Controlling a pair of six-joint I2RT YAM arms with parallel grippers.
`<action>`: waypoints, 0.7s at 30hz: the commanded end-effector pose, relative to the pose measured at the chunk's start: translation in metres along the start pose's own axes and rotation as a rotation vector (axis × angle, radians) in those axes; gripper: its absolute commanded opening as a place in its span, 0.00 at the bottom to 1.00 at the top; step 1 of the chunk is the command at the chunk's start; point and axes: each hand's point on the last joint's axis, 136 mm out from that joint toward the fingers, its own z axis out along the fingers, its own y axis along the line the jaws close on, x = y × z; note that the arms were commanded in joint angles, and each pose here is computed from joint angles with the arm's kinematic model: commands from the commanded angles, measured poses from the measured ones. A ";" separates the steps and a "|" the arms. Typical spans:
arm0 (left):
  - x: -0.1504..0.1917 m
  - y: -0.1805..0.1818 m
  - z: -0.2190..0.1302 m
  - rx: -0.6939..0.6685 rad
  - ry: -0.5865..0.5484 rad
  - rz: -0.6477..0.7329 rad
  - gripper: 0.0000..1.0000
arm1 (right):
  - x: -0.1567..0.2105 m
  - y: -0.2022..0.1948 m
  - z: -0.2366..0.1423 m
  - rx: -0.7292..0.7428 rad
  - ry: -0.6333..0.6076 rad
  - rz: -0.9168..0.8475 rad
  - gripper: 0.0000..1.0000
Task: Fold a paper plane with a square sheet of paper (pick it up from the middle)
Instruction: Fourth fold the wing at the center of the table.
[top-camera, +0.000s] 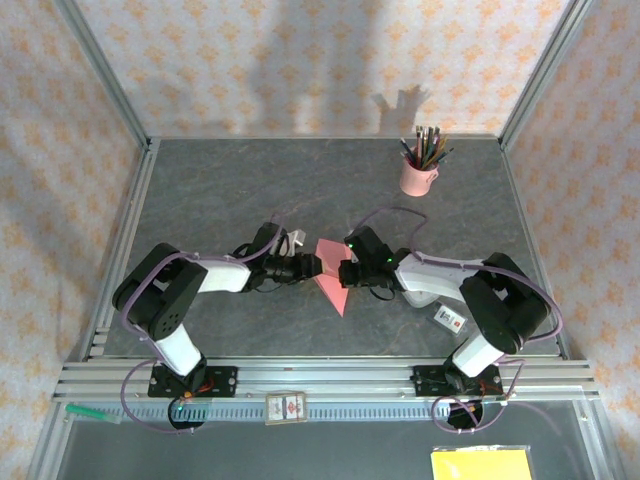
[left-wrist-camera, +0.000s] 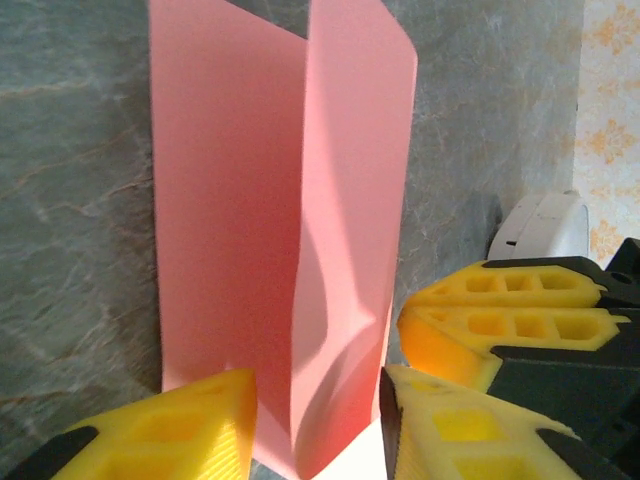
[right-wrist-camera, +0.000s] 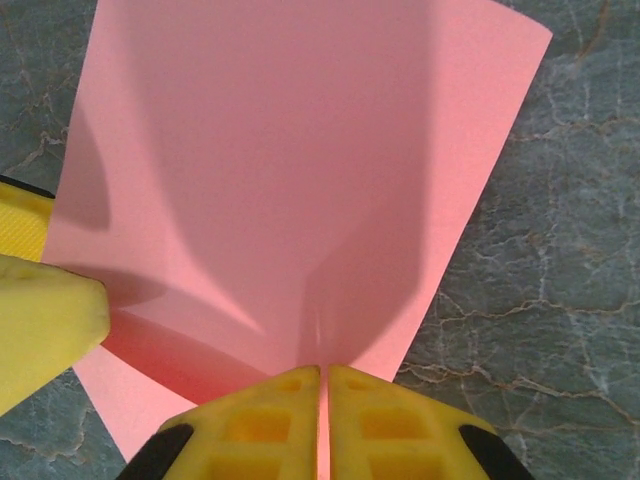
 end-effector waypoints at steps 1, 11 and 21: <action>0.000 -0.005 0.005 0.015 0.022 0.036 0.35 | 0.001 -0.008 0.002 0.030 -0.005 -0.016 0.10; 0.002 -0.021 0.001 0.106 0.021 0.071 0.30 | -0.001 -0.008 0.007 0.041 0.002 -0.030 0.10; 0.013 -0.011 0.004 0.086 0.061 0.097 0.30 | -0.003 -0.006 0.011 0.038 0.012 -0.041 0.10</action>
